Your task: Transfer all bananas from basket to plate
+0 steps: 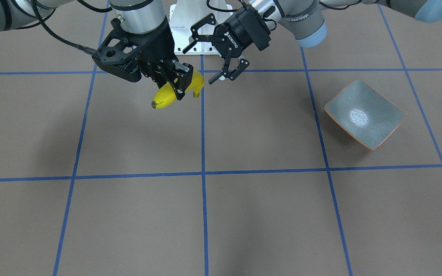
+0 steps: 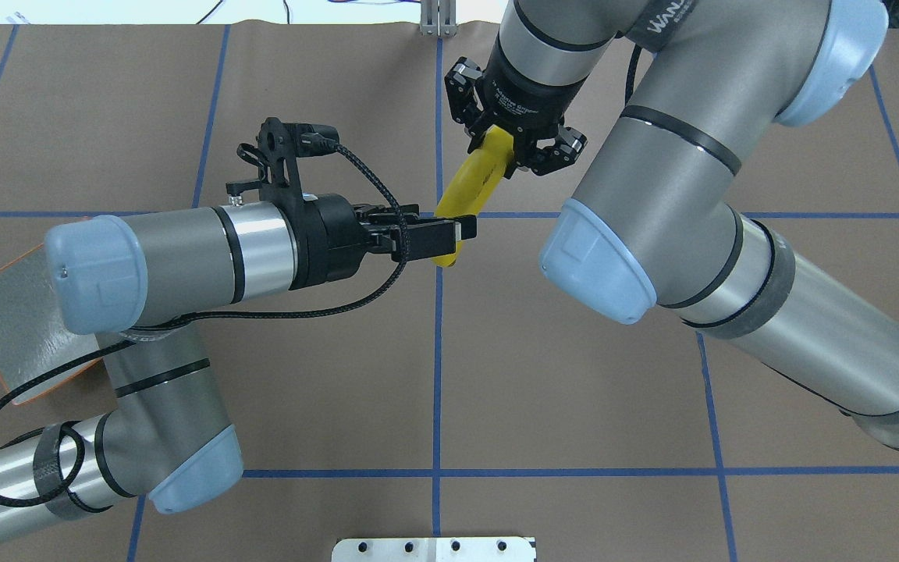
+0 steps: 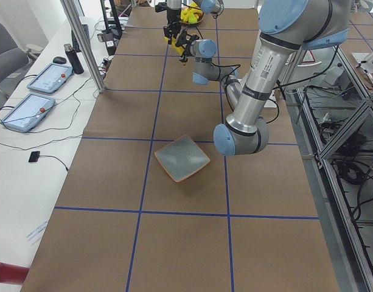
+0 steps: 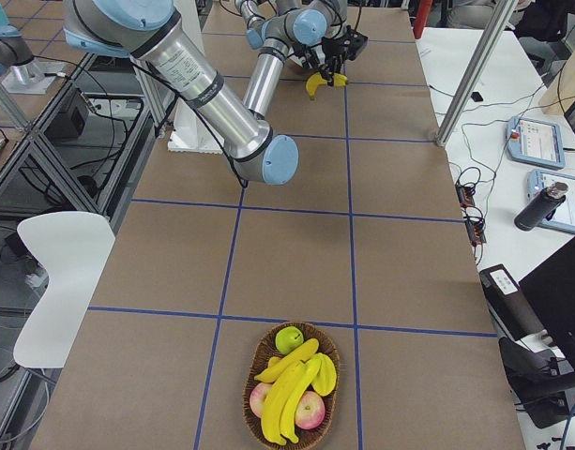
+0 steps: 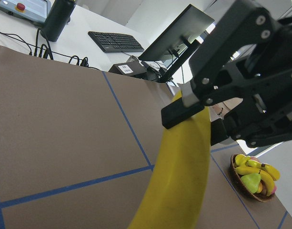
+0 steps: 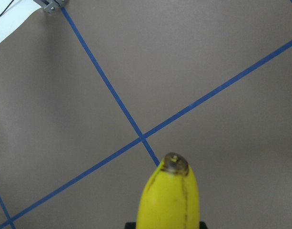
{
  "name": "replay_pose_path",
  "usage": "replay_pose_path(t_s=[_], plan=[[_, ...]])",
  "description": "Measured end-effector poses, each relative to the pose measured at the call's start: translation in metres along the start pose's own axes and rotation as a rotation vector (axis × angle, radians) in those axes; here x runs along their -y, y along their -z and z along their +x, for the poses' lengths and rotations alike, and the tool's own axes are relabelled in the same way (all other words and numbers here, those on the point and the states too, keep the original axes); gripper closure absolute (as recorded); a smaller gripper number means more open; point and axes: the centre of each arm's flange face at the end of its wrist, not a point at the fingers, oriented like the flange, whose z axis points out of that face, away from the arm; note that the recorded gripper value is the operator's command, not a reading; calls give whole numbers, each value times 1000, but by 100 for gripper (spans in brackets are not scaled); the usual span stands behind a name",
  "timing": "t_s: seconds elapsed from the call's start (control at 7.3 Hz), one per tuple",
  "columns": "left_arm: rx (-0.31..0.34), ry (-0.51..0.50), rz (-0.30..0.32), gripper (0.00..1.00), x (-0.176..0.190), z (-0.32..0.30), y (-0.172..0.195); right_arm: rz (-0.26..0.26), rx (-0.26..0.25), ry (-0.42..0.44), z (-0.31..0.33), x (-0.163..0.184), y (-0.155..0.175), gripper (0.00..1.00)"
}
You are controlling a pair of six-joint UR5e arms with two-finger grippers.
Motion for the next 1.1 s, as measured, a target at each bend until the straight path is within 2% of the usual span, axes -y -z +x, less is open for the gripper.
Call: replay_pose_path(t_s=[0.41,0.82,1.1], plan=[[-6,5,-20,7,-15,4,-5,-14,-20,9,2,-12,-5,100],[-6,9,-30,45,-24,6,-8,-15,-6,17,4,-17,1,100],[-13,12,-34,47,-26,10,-10,-15,2,23,4,-20,5,100]])
